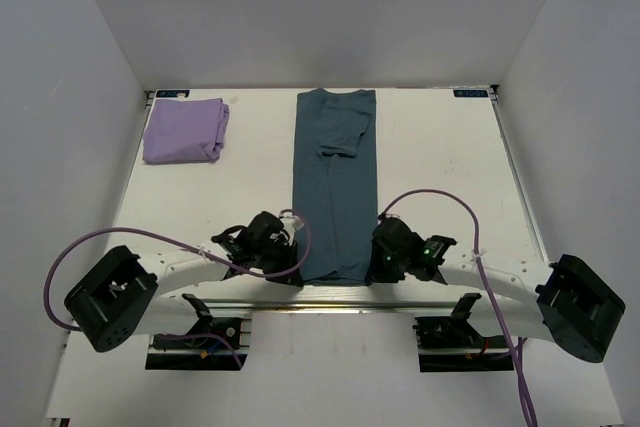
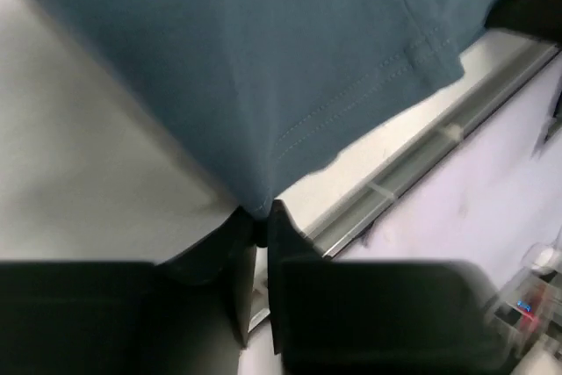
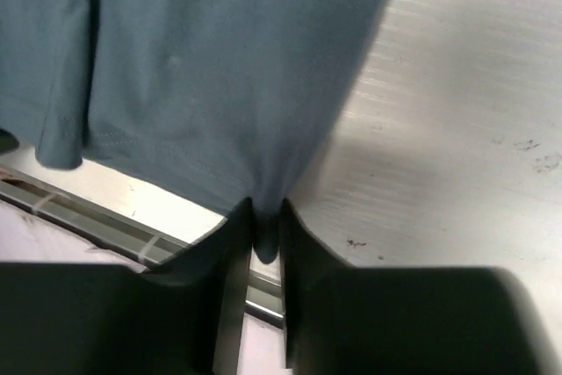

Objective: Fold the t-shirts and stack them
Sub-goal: Grab the bottom of the folded rectangular tshirt with both arms

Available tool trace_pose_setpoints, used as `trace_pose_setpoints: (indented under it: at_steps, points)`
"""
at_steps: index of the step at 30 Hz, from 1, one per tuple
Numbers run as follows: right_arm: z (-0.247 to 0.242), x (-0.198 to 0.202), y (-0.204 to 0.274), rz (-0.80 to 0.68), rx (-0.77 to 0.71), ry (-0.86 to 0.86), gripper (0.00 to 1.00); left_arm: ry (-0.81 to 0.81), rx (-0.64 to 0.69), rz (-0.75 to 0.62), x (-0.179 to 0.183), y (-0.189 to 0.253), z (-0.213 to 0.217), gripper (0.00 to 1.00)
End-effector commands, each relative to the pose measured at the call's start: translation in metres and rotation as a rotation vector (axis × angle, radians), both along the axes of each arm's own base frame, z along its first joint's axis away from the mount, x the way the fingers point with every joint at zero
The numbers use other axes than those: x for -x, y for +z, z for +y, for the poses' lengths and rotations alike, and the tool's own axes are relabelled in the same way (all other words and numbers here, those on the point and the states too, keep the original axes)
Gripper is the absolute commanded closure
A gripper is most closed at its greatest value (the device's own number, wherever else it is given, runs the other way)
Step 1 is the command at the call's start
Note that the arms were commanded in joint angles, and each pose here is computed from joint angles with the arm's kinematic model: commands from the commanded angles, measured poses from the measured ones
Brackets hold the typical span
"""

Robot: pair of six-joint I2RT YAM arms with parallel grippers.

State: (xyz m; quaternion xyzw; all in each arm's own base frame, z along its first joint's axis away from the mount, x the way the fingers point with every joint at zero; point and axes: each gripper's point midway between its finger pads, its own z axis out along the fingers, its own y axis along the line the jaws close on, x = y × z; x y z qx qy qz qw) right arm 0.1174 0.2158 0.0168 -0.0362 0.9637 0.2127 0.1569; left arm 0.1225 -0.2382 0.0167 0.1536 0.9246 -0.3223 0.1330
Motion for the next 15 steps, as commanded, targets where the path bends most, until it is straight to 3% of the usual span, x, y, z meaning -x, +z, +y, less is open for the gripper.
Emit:
trace_pose_setpoints:
  at_steps: [1, 2, 3, 9, 15]
  points:
    - [0.001, 0.001, 0.002, -0.002, -0.016, -0.006, 0.89, -0.021, -0.072, 0.052, 0.015, -0.008, 0.01, 0.96]
    - [0.004, -0.002, 0.007, -0.02, -0.032, 0.0, 0.98, -0.016, -0.056, 0.025, 0.01, 0.001, 0.006, 1.0]
    - [0.004, -0.002, 0.008, -0.035, -0.028, 0.031, 1.0, -0.016, -0.044, 0.013, 0.007, 0.007, 0.004, 1.0]
    - [0.01, -0.024, 0.032, -0.169, -0.032, 0.077, 1.0, 0.023, 0.021, -0.156, -0.03, 0.049, -0.015, 1.0]
    - [0.003, -0.068, 0.058, -0.31, 0.094, -0.004, 1.0, 0.081, 0.014, -0.231, -0.066, 0.068, -0.025, 1.0]
